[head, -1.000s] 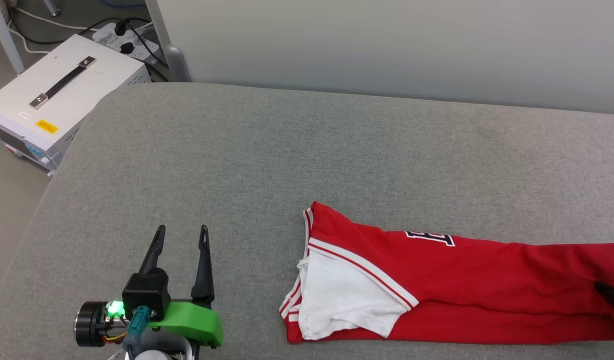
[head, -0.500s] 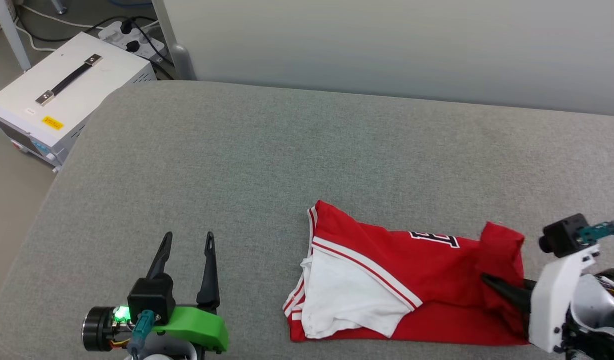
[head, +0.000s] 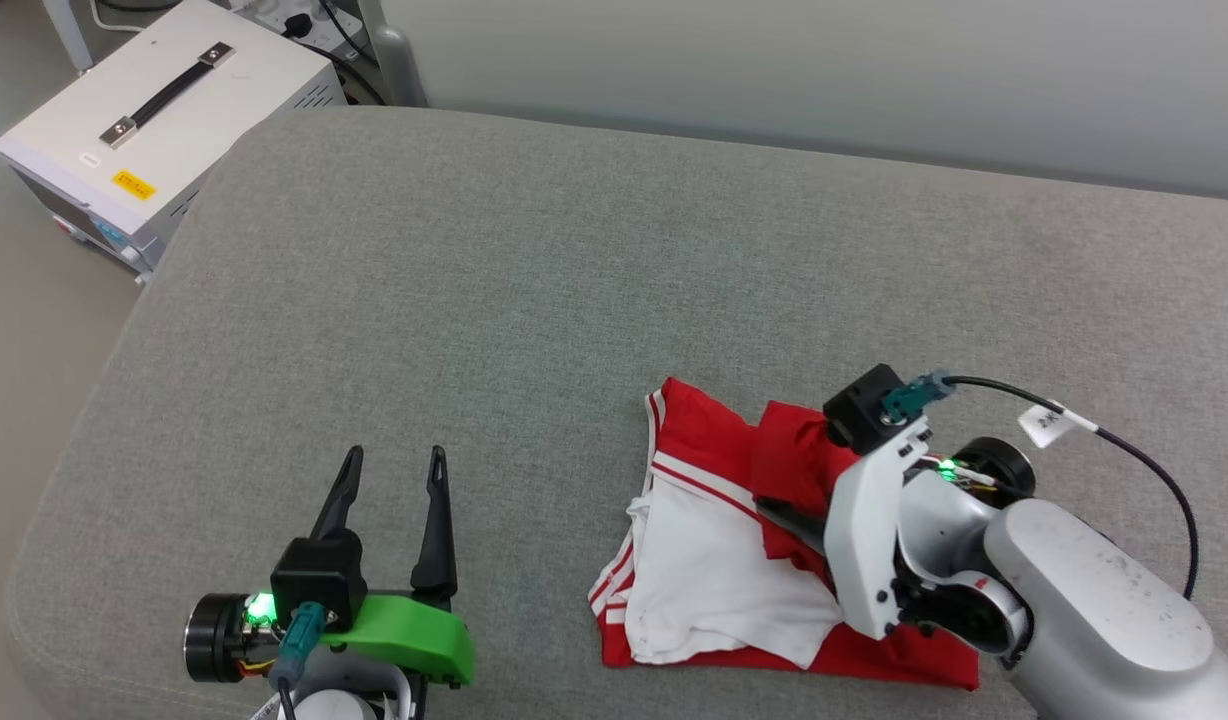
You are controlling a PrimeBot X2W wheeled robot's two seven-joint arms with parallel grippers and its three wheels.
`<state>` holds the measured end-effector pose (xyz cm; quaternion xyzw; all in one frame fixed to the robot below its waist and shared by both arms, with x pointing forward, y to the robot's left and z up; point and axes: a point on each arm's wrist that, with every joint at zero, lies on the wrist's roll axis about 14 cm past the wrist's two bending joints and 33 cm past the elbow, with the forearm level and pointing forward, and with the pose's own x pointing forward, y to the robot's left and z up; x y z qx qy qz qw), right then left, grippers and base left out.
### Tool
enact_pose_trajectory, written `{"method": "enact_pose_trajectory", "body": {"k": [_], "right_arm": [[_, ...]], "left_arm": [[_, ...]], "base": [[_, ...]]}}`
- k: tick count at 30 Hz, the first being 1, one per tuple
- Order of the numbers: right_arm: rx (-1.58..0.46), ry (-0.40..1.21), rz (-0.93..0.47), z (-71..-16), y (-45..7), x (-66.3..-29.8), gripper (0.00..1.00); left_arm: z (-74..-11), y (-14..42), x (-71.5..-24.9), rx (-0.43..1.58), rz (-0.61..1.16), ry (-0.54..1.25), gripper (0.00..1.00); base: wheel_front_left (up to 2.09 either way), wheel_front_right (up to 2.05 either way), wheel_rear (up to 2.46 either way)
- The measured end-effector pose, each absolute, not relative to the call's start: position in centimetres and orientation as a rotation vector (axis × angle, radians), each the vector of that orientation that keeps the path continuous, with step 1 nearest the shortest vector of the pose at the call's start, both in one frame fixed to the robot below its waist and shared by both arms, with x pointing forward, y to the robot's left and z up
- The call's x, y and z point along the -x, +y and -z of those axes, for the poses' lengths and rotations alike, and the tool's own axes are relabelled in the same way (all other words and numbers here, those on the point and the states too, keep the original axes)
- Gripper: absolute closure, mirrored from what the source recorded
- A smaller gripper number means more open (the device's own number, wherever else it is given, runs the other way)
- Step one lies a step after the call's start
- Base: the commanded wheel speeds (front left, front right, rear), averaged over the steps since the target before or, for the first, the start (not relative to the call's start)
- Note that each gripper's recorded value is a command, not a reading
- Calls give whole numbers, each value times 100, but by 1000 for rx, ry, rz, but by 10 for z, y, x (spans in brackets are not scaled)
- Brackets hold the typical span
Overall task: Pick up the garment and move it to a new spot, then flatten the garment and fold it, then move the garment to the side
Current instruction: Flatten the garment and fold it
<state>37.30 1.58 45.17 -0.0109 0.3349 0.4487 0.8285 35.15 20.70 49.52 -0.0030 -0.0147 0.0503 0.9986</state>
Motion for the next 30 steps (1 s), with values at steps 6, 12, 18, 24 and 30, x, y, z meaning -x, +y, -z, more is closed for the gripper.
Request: {"method": "enact_pose_trajectory", "body": {"k": [6,12,18,24,30], "right_arm": [[76,756,-1005,-429,45,-370,100],[144,822,-966,-389,37,-367,100],[103,748,-963,-396,41,-367,0],[89,520,-938,-440,26,-387,0],[56,163,-772,-518,-21,-435,0]], "left_arm": [[-491,210,-356,5,-111,-16,0],[-486,211,-358,10,-120,-2,0],[-488,210,-359,12,-118,-7,0],[-498,208,-359,4,-107,-41,0],[-505,200,-357,3,-81,-64,0]], "base": [[0,0,0],[0,0,0],[0,0,0],[0,0,0],[0,0,0]]}}
